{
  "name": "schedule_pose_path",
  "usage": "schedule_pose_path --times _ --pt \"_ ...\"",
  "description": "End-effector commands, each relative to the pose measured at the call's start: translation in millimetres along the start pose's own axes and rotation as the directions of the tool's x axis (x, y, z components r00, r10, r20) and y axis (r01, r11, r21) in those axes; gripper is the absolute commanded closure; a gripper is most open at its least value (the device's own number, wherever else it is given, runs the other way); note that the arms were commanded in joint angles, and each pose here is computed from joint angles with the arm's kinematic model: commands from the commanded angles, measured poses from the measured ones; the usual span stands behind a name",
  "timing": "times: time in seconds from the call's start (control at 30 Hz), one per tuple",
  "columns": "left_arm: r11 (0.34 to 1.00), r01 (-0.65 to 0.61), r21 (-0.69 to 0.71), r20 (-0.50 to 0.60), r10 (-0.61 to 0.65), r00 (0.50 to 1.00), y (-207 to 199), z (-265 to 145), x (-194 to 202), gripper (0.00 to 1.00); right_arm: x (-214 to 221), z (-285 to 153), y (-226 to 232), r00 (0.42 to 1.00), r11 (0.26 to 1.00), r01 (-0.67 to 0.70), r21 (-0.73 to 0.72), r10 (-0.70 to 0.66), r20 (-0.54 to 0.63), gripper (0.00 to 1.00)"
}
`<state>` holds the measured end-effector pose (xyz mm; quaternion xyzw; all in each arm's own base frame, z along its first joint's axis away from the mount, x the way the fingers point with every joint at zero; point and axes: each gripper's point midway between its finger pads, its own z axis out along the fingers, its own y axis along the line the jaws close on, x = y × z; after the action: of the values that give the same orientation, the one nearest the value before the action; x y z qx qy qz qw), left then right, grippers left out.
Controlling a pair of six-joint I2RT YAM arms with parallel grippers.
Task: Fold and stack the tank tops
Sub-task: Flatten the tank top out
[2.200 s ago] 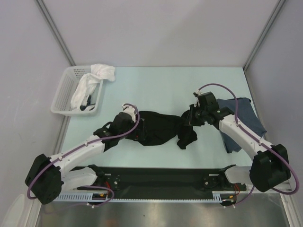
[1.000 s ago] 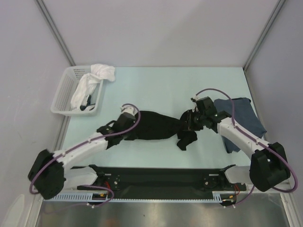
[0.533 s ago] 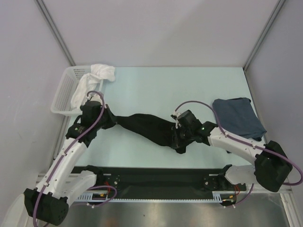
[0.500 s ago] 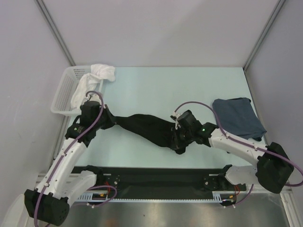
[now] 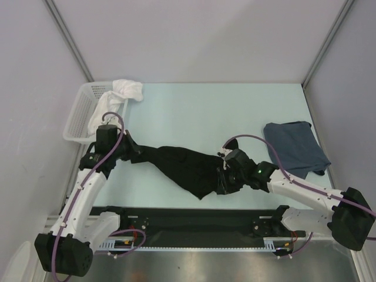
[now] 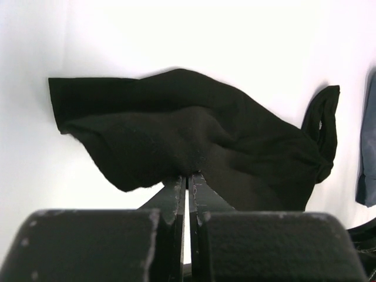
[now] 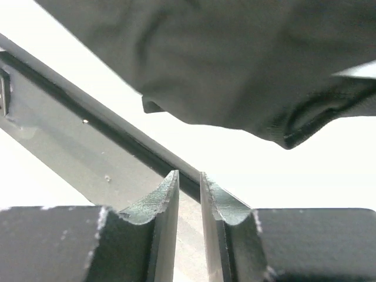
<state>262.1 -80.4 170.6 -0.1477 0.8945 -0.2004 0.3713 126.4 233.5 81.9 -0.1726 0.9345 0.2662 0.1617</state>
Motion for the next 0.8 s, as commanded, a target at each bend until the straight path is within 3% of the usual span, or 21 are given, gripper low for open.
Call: schedule_pose_path --times 0.0,0.17,0.27,0.3,0.33,0.47,0.77 --pt "0.999 -0.017 0.037 0.029 0.016 0.999 -3.8 4.9 -7.1 1.0 -20.8 -4.3 3.8 0.996 1.0 -0.022 -0.005 0.022 0.082 0.74" --pt "0.998 0.029 0.056 0.052 -0.032 0.998 -7.9 6.2 -13.6 1.0 -36.5 7.8 -2.1 0.996 0.999 -0.039 0.024 0.037 0.081 0.78" --pt "0.996 0.092 0.023 0.079 -0.093 0.993 4.2 7.6 -22.5 1.0 -37.7 14.6 -5.1 0.996 0.998 -0.047 0.034 0.045 0.073 0.75" --pt "0.994 0.11 0.03 0.081 -0.112 0.99 5.5 7.4 -23.8 1.0 -38.1 15.7 -7.4 0.996 0.998 -0.054 0.046 0.05 0.076 0.69" --pt "0.99 0.141 0.027 0.087 -0.143 0.986 8.8 7.9 -26.1 1.0 -37.3 17.7 -14.7 0.995 0.995 -0.062 0.079 0.056 0.084 0.51" --pt "0.972 0.234 0.027 0.119 -0.236 0.965 29.0 11.2 -33.2 1.0 -33.7 17.2 -30.0 0.992 0.984 -0.092 0.154 0.076 0.102 0.47" --pt "0.968 0.252 0.022 0.137 -0.252 0.958 35.6 17.2 -31.9 1.0 -35.1 15.2 -80.8 0.963 0.897 -0.237 0.372 0.166 0.213 0.34"
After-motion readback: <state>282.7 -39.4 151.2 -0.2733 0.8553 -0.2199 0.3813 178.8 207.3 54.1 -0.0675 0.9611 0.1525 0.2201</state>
